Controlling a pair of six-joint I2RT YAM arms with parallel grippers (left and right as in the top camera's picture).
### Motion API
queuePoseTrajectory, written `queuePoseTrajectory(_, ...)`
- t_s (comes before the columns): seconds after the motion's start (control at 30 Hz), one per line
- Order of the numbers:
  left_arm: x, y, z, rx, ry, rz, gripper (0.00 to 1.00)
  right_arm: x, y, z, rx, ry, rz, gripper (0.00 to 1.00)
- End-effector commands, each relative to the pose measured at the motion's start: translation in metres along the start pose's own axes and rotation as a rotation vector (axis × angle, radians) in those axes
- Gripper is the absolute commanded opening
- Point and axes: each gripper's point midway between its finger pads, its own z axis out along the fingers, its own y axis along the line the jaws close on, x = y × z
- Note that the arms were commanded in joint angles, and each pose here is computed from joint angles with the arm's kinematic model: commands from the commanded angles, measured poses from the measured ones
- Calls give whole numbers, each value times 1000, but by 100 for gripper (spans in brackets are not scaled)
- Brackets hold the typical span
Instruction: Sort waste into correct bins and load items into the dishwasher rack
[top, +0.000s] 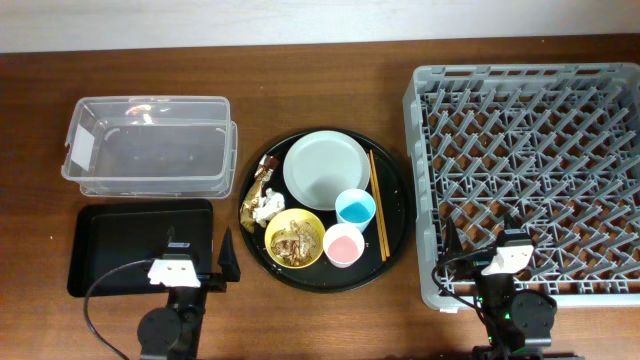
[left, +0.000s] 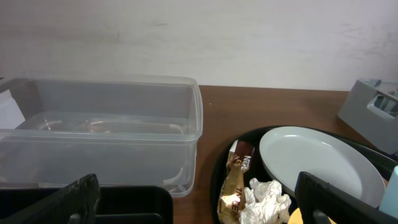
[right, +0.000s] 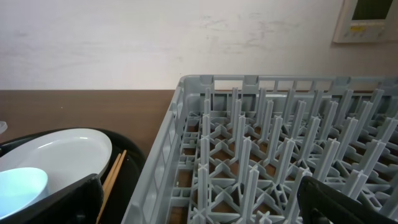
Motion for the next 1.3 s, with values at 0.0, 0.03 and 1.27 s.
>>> queuePoseTrajectory(0.0,2,0,0,7,-3,15,99,2,1,0,-8,4,4,98)
queuePoseTrajectory(0.03,2,0,0,7,-3,15,100,2,1,0,-8,4,4,98)
queuePoseTrajectory(1.27,-3,4,0,-22,-24,14,99,2,1,0,-9,4,4,98)
